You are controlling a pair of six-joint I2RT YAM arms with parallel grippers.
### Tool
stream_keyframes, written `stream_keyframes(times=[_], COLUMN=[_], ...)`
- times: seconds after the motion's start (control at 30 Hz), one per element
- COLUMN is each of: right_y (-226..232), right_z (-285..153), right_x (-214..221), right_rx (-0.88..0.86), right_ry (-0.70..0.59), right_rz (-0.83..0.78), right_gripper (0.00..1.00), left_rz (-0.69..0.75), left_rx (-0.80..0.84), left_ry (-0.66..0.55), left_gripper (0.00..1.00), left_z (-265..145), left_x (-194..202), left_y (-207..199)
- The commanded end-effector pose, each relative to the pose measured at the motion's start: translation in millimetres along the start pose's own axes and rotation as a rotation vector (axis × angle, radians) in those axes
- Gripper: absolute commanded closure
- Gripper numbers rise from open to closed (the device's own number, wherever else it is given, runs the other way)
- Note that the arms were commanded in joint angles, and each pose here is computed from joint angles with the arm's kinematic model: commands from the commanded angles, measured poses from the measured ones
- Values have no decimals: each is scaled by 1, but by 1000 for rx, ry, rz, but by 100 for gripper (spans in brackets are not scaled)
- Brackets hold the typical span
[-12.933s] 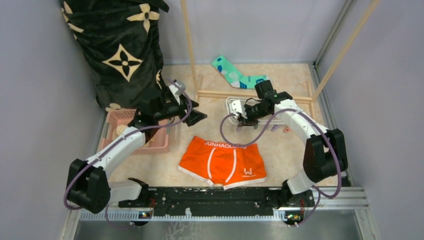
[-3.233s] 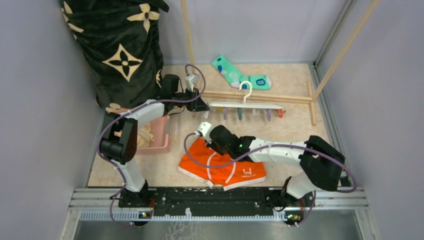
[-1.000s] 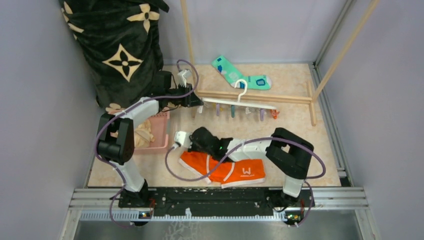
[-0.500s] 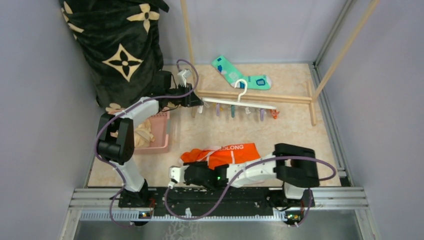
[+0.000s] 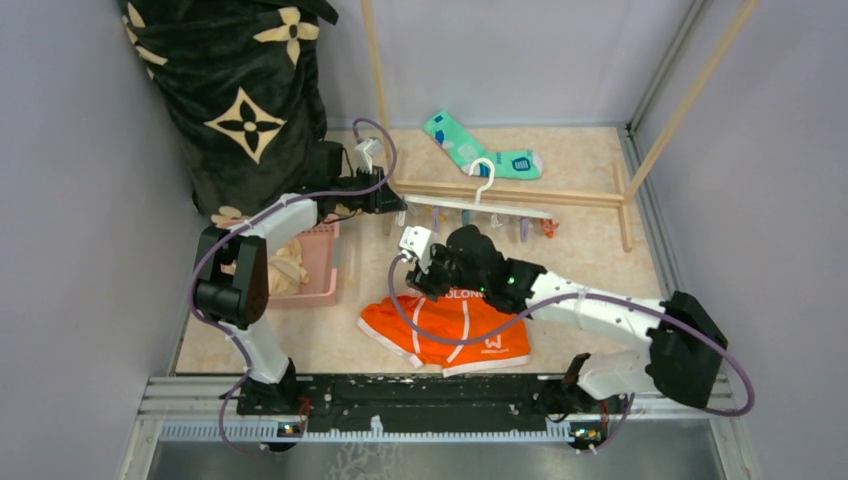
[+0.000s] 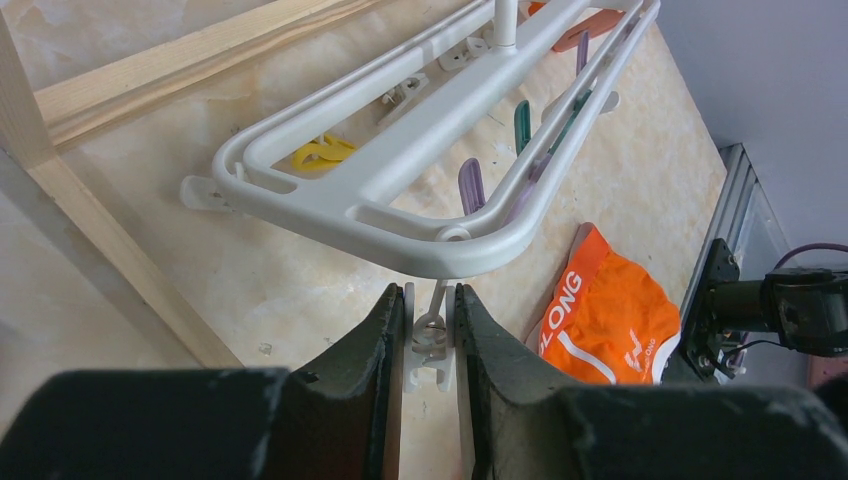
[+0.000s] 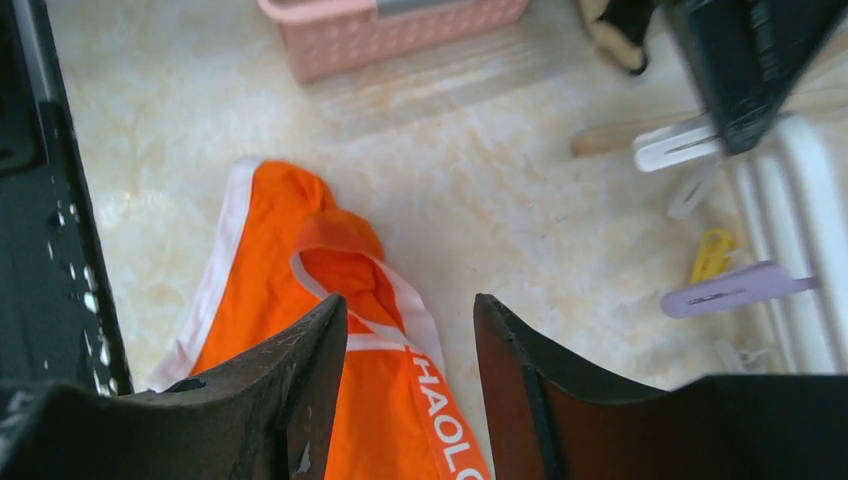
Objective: Clip the underwear to the hanger
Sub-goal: Adjust the underwear at the center of the board.
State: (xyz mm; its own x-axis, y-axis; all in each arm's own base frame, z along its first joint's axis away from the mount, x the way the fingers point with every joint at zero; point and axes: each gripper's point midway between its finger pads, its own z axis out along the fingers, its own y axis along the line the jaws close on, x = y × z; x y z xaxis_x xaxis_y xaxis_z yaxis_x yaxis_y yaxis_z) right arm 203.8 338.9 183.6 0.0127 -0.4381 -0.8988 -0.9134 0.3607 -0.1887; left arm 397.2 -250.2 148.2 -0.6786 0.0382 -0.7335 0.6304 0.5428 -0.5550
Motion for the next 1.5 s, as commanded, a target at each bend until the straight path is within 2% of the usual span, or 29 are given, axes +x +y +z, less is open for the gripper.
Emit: stream_keyframes(times=[0.0,0.13,0.33,0.43,0.53,0.77,1.2,1.3,1.47], right_y=[20,25,15,8,0,5,0,4,5], right_z=[15,33,54,58,63,70,104,104,96], right_x=[19,23,35,32,30,47,64,66,62], right_rx=[-257,-352,-298,-284,-288,-327,-371,-412,-415], right_ry=[50,70,29,6,7,22,88,110,115], right_rz=[-5,-36,-112,-146,-181,-251,-266,-253,-242], right_gripper=[47,36,32,34,40,50,53,60,86], left_rz=[42,45,48,48,47,49,41,40,39], left_rx=[21,22,22,23,26,27,33,30,31], left_ry=[-45,-48,-46,-45,-44,-47,-43,-43,-44], left_gripper=[100,100,100,100,100,100,100,100,100], left_z=[-6,-7,-7,-7,-7,-8,-7,-7,-8], left_x=[-24,-25,-25,-24,-24,-25,-24,-24,-25], left_y=[-8,-9,-9,-9,-9,-10,-9,-8,-8])
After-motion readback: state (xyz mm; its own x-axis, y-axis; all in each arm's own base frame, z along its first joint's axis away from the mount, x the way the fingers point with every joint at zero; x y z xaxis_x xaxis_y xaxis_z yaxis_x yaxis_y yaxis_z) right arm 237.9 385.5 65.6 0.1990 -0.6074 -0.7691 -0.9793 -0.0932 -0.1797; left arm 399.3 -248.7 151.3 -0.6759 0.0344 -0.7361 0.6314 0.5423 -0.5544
